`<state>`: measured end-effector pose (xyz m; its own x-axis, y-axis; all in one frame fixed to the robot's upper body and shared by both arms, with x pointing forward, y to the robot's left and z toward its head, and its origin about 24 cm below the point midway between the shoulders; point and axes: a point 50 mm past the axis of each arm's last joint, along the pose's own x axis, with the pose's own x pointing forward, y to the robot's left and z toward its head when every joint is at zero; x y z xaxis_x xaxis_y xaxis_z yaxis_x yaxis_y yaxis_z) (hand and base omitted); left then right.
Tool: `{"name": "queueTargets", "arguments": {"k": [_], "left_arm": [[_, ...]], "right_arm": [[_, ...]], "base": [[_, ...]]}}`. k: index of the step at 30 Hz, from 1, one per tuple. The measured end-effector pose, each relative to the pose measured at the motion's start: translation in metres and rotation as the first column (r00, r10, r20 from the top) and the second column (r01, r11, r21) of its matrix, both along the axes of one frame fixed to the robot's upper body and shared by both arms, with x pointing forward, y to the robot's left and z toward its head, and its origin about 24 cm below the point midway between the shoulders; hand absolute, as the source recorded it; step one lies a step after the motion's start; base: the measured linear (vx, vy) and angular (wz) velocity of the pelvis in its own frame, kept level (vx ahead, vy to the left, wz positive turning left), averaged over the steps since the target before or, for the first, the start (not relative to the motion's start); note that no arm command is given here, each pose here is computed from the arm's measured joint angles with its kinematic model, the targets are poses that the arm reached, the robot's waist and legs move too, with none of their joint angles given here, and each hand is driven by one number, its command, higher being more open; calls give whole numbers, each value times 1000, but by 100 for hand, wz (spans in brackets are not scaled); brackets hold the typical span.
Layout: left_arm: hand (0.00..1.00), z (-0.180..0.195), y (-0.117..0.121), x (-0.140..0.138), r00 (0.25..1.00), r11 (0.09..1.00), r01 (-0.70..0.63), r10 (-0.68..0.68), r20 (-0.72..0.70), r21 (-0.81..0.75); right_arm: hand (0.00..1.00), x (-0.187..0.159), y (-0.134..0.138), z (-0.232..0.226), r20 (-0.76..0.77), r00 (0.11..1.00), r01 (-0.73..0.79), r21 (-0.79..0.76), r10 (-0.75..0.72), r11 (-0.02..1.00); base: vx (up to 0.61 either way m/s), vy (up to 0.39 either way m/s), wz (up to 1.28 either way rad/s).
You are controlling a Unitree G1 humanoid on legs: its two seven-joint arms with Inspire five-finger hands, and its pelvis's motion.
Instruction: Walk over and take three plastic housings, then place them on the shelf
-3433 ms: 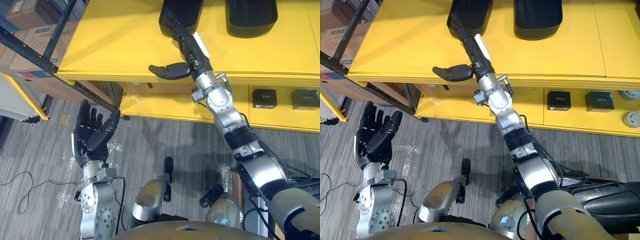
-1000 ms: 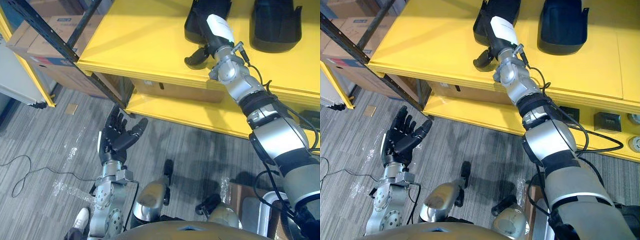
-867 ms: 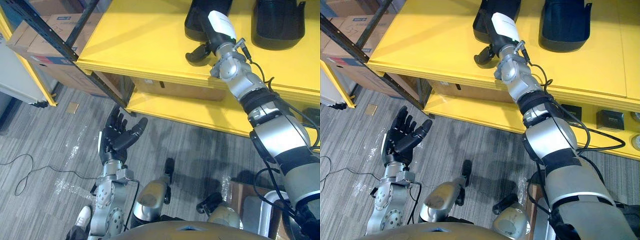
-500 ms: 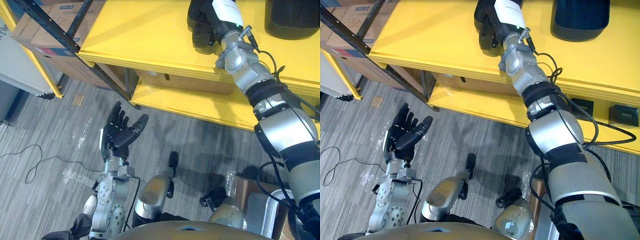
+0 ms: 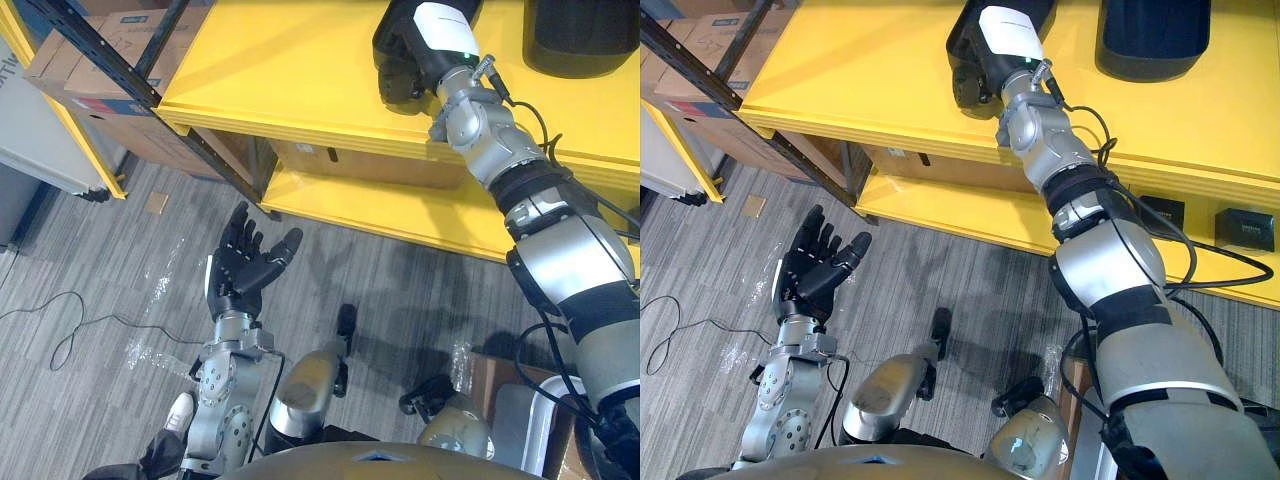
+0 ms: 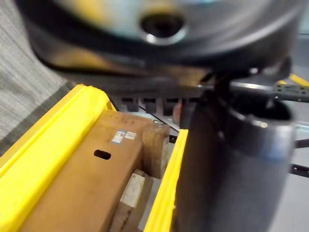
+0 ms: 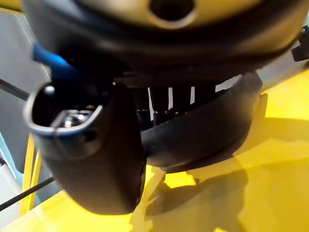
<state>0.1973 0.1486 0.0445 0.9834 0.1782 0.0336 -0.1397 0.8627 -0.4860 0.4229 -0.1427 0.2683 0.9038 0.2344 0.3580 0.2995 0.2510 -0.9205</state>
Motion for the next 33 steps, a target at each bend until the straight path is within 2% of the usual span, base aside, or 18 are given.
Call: {"name": "queueTargets", "arguments": {"k": [9, 13, 33], "left_arm": [[100, 0, 0, 0, 1000, 1000, 2, -2, -1, 1], [100, -2, 0, 0, 1000, 1000, 1, -1, -8, 2], [100, -1, 2, 1, 999, 999, -49, 49, -19, -17]], "right_arm": [[0, -4, 14, -8, 3, 994, -104, -199, 107, 975], [0, -4, 16, -10, -6, 992, -126, -229, 128, 965], [0, -1, 13, 8, 36, 999, -27, -160, 33, 987]], "base": [[4, -52, -5], [-3, -34, 1], [3, -20, 2]]}}
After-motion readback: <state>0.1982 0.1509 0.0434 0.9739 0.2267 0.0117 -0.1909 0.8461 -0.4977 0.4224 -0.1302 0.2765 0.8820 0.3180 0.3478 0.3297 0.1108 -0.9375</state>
